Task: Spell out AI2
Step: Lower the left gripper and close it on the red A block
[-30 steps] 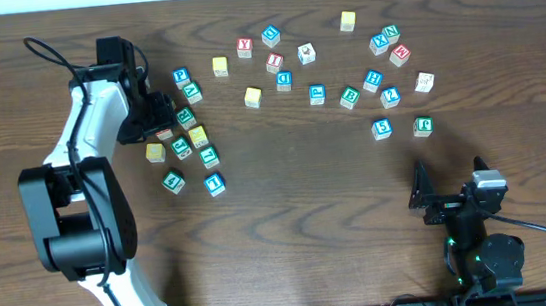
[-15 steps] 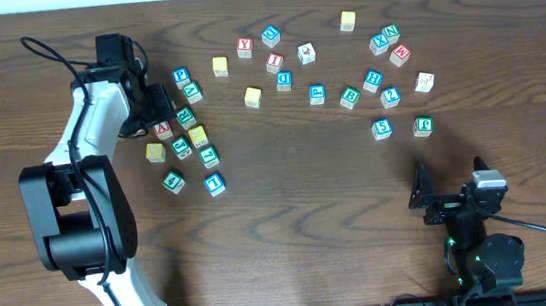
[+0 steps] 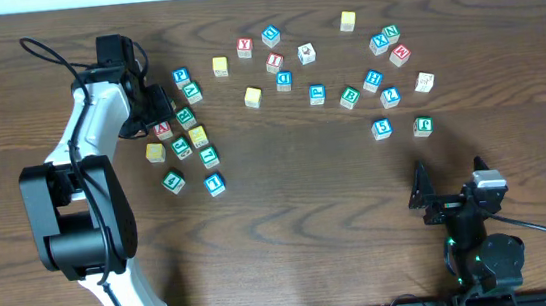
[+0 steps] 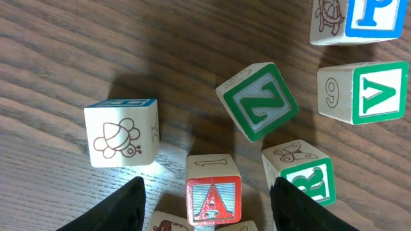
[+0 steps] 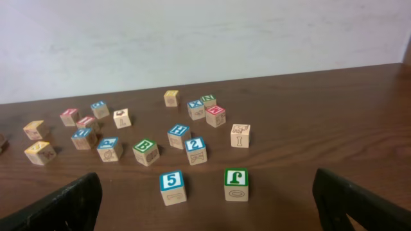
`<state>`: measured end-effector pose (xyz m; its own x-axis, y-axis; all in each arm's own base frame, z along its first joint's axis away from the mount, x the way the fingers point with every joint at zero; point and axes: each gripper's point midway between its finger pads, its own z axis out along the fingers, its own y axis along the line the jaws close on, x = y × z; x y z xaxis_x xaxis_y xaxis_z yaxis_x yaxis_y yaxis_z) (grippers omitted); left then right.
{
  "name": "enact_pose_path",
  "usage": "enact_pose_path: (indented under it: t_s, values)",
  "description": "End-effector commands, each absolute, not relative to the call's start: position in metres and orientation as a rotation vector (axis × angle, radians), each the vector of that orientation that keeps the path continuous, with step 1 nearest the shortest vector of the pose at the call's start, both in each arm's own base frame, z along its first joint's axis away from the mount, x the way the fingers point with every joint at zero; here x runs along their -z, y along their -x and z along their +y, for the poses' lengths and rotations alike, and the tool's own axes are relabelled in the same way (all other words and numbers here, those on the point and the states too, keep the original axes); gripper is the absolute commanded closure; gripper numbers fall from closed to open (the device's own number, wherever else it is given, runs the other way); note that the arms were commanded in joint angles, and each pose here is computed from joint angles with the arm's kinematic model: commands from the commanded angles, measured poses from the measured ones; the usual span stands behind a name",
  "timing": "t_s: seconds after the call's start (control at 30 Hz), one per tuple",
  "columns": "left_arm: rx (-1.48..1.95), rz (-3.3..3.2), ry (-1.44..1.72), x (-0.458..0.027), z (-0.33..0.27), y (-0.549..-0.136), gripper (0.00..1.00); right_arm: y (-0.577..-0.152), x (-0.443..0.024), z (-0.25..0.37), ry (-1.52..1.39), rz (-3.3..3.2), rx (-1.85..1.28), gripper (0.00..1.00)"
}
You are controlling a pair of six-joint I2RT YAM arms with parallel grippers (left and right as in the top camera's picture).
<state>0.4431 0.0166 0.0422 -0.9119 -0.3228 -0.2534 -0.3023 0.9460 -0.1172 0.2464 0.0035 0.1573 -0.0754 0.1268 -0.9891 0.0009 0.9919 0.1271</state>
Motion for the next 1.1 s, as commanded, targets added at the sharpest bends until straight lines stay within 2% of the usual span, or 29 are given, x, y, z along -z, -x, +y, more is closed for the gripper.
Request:
enact_pose_path:
  t_s: [0.0,0.67,1.07]
  values:
    - [0.088,2.839,0.489,-0.037,0.019,-0.44,0.39,-0.246,-0.156,0.001,-0.116,1.643,-0.106,0.01]
    - [-0.056,2.846,0.493,-0.023,0.022,-0.43,0.4,-0.246,-0.156,0.001,-0.116,1.643,-0.106,0.01]
    - [-0.03,2.824,0.52,-0.019,0.02,-0.432,0.41,-0.246,-0.156,0.001,-0.116,1.643,-0.106,0.01]
